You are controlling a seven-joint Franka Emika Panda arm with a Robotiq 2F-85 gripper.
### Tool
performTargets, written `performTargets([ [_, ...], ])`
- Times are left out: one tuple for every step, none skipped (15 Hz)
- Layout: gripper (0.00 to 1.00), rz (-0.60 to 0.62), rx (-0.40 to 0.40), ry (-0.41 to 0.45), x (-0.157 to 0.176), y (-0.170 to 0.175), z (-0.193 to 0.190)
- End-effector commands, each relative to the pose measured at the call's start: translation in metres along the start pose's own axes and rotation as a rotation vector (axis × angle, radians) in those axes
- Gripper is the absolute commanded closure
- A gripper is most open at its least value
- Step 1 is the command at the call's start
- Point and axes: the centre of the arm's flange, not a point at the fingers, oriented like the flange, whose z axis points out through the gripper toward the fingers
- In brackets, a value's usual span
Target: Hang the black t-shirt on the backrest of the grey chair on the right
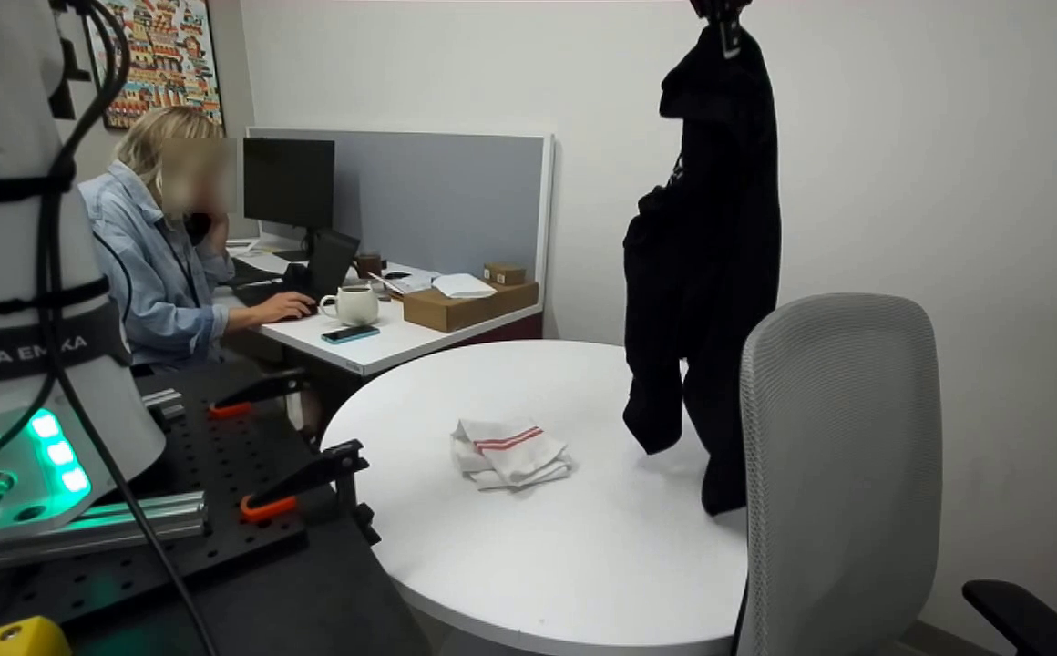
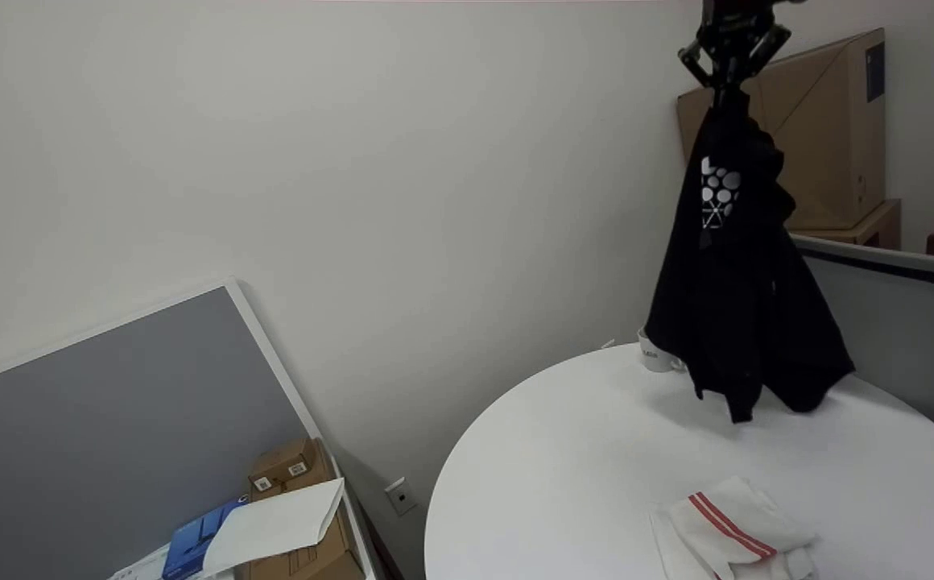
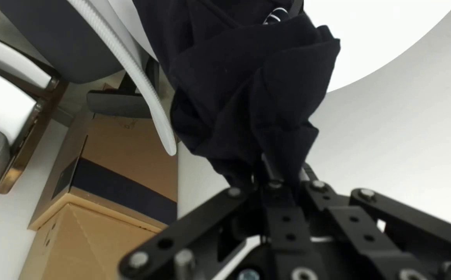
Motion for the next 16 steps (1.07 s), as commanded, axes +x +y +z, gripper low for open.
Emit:
performTargets([
  [0.98,-0.056,-0.011,0.036,0.029,0.005,-0.058],
  [0.98,-0.060,-0.015,0.043,0.034,0.010,-0.067],
  [0.98,-0.064,-0.015,0.047,0.039,0.015,-0.074],
  [0.98,-0.064,-0.020,0.051,0.043,0.022,-0.080],
  [0.98,-0.068,-0.025,0.054,0.045,0.030,-0.086],
  [0.98,-0.074,-0.034,0.056,0.048,0.042,-0.090],
  [0.98,-0.078,-0.045,0.061,0.050,0.052,-0.093],
  [0.98,-0.085,-0.050,0.067,0.054,0.065,-0.093],
  [0.98,-0.080,-0.057,0.067,0.057,0.078,-0.091],
  [0.98,-0.073,-0.076,0.071,0.061,0.091,-0.088],
  [0.98,-0.062,-0.092,0.069,0.064,0.106,-0.083],
  [0.98,-0.053,-0.101,0.063,0.066,0.119,-0.078],
  [0.98,-0.042,-0.111,0.052,0.069,0.135,-0.070],
  [0.98,-0.037,-0.120,0.040,0.070,0.147,-0.063],
  [0.98,-0.033,-0.129,0.026,0.071,0.161,-0.052],
  [0.98,-0.027,-0.138,0.010,0.072,0.175,-0.039],
])
